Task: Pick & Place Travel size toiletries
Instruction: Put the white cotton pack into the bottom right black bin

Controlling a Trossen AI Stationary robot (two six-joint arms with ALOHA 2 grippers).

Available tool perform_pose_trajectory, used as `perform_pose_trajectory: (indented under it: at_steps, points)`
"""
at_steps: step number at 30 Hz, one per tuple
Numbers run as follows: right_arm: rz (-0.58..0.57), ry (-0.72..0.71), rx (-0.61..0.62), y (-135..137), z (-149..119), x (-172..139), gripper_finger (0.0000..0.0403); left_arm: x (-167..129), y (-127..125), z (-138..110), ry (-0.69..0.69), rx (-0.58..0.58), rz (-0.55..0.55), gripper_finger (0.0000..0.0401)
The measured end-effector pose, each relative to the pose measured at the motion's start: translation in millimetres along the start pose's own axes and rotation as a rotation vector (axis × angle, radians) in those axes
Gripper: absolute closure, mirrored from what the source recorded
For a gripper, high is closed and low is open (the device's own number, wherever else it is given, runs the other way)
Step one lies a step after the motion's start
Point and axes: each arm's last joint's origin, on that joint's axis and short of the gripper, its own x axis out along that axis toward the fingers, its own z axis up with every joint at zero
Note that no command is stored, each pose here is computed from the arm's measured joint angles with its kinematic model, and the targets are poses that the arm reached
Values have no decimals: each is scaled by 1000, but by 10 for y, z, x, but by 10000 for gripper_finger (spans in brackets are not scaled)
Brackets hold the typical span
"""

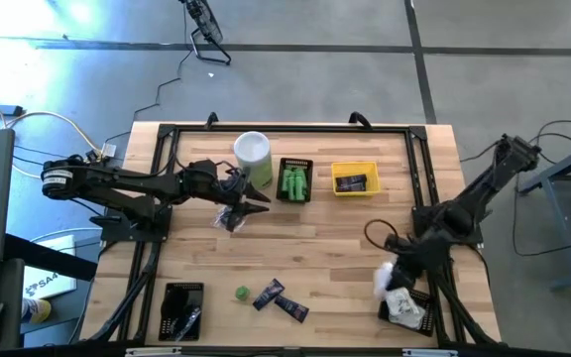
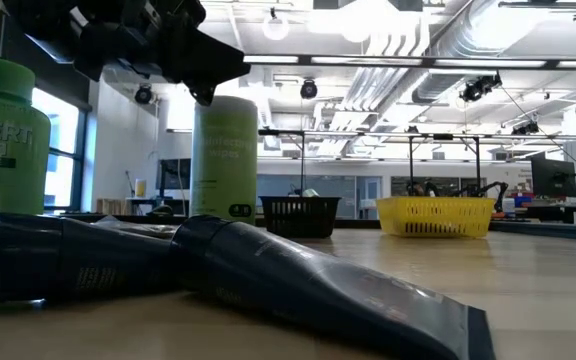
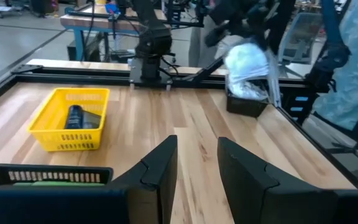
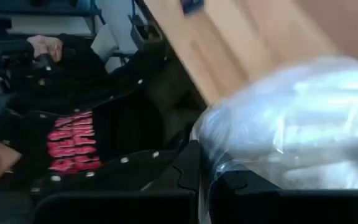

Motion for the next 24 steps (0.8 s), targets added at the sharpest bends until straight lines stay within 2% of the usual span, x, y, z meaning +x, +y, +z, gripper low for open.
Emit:
perform_pose_trajectory:
  at_steps: [5, 8, 14, 20, 24]
  points:
    - [-57, 59, 206, -37, -242, 92, 399, 0, 5, 0, -1, 0, 17, 288]
    - [-126, 136, 362, -71, -370, 163, 399, 0, 5, -2, 2, 2, 18, 288]
    - [-264, 211, 587, -141, -548, 279, 399, 0, 6, -8, 8, 29, 19, 288]
    - [-395, 286, 644, -200, -603, 400, 399, 0, 10, -32, 31, 67, 27, 288]
    - [-494, 273, 643, -283, -607, 451, 399, 0, 10, -30, 30, 89, 27, 288]
